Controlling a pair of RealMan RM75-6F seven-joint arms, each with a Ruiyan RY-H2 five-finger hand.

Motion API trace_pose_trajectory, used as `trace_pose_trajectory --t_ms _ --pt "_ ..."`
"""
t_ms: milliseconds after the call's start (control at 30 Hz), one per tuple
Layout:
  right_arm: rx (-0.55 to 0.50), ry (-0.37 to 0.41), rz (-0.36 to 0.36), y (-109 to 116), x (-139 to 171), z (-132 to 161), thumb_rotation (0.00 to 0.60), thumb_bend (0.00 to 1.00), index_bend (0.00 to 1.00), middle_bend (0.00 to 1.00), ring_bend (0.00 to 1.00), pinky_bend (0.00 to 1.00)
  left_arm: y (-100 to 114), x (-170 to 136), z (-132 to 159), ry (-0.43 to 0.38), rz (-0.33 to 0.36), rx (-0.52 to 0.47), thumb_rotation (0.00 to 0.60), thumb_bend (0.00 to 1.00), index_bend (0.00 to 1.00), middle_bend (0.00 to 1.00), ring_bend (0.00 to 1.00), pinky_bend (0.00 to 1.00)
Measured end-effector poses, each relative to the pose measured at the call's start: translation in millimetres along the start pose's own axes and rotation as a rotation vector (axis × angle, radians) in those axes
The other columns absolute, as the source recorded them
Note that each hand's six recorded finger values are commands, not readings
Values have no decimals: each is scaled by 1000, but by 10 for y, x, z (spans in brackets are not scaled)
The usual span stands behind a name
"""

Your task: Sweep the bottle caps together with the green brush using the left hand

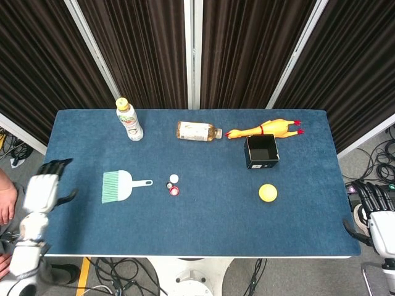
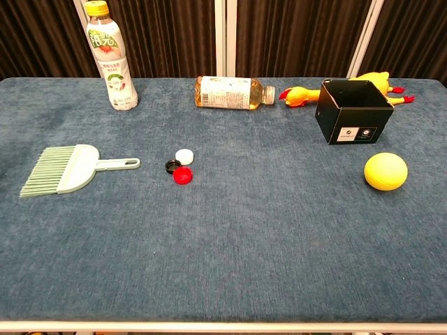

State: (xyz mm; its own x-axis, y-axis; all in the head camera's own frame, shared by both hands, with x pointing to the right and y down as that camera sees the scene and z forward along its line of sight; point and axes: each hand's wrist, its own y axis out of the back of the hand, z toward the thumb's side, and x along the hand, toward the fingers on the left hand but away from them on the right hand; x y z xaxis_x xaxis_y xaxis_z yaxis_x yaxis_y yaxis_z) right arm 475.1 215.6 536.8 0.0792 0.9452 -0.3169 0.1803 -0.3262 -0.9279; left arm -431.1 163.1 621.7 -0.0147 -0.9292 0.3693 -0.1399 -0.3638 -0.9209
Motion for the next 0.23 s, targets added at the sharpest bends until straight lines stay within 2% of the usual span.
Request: trace_pose_trajectory --t_ms 233 --pt "1 6 -11 -7 42 10 600 224 0 89 0 0 155 -701 -264 98 33 52 600 221 199 208 154 188"
